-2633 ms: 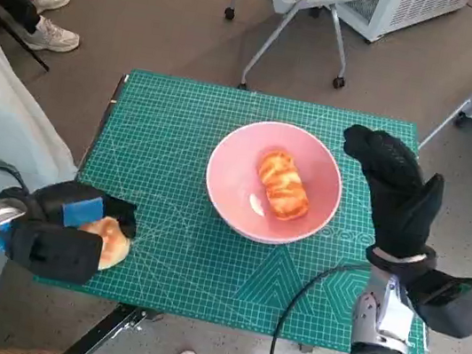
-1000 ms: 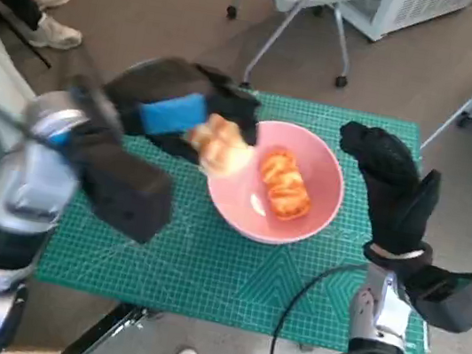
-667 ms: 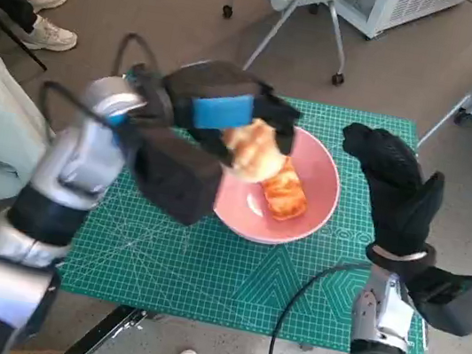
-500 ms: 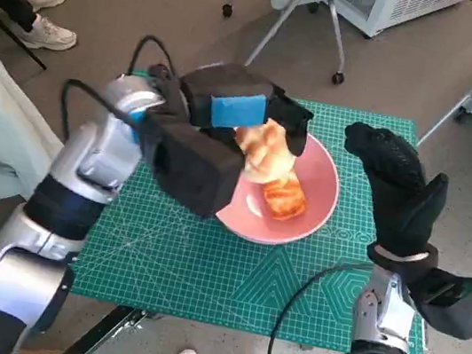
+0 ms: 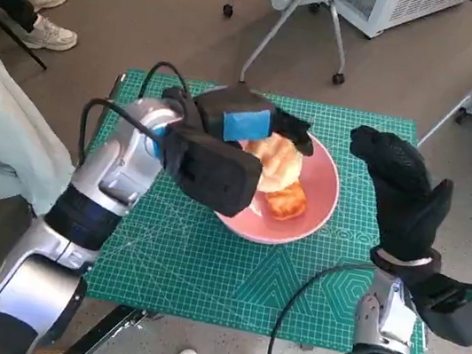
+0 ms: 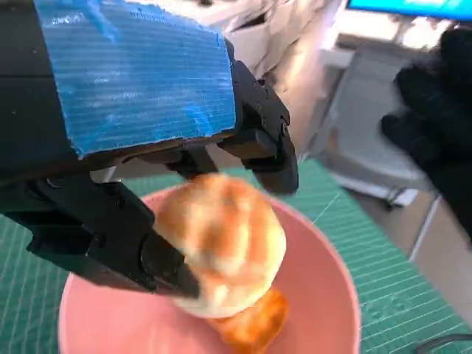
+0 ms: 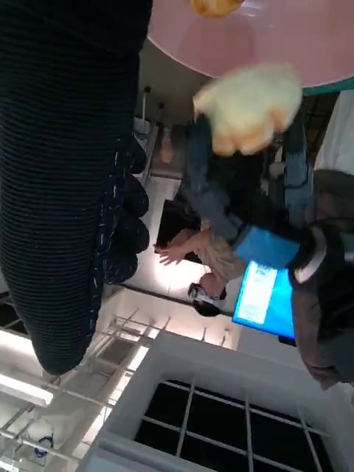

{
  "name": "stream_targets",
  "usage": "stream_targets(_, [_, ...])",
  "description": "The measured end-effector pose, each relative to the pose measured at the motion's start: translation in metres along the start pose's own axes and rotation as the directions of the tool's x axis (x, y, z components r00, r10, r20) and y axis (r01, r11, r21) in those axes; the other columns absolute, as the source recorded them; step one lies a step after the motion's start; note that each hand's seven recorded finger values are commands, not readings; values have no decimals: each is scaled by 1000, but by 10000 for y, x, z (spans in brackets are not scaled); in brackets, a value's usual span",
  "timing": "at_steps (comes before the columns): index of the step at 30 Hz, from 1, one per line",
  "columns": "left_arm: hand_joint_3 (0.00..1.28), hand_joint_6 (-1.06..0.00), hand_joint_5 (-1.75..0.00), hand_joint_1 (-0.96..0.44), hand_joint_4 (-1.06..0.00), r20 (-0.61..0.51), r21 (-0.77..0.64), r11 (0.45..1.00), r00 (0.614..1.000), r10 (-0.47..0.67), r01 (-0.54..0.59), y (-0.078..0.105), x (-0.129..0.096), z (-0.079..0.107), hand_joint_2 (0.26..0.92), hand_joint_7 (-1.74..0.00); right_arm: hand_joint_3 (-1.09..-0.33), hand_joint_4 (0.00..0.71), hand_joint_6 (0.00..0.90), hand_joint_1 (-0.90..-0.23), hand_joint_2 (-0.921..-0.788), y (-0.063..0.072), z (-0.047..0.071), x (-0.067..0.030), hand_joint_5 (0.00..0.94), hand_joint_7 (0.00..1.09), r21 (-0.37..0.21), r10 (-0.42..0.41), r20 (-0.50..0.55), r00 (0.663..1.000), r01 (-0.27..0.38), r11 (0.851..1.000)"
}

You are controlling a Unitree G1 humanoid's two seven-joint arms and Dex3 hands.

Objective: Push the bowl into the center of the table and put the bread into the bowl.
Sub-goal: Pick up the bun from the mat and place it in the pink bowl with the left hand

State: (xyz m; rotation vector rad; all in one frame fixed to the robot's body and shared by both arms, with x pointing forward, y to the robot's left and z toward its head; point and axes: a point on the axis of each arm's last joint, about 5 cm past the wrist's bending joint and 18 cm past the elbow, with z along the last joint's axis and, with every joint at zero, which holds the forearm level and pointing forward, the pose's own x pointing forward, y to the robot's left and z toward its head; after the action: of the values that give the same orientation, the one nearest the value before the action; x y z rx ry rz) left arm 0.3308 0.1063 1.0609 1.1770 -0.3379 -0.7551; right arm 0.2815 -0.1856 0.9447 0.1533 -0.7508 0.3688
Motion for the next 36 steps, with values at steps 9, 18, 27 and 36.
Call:
stream_targets(9, [22,-340,0,-115,-173,-1,-69,997,999,34,-34,-93,-96,-28,862,0,-811,135,8,-665,-921,3,-8,-5,0,511,1,-4,-1,1000,4,1000])
stream_targets(18, [15,-312,0,-139,-148,13,-153,985,997,80,-77,-159,-212,-97,864,0,-812,135,6,-658,-921,4,-15,-6,1,515,5,-4,-7,1000,4,1000])
stream_targets(27, [12,-317,-1,-127,-145,60,-280,951,987,152,-129,-156,-416,-138,870,-4,-809,137,7,-659,-921,-5,-12,6,2,518,12,-2,-17,1000,2,1000])
stream_targets(36, [62,-319,-21,-181,-194,167,-482,851,932,321,-207,-222,-666,-288,897,-13,-796,146,21,-667,-921,-76,76,63,5,513,-10,17,-9,1000,-17,1000])
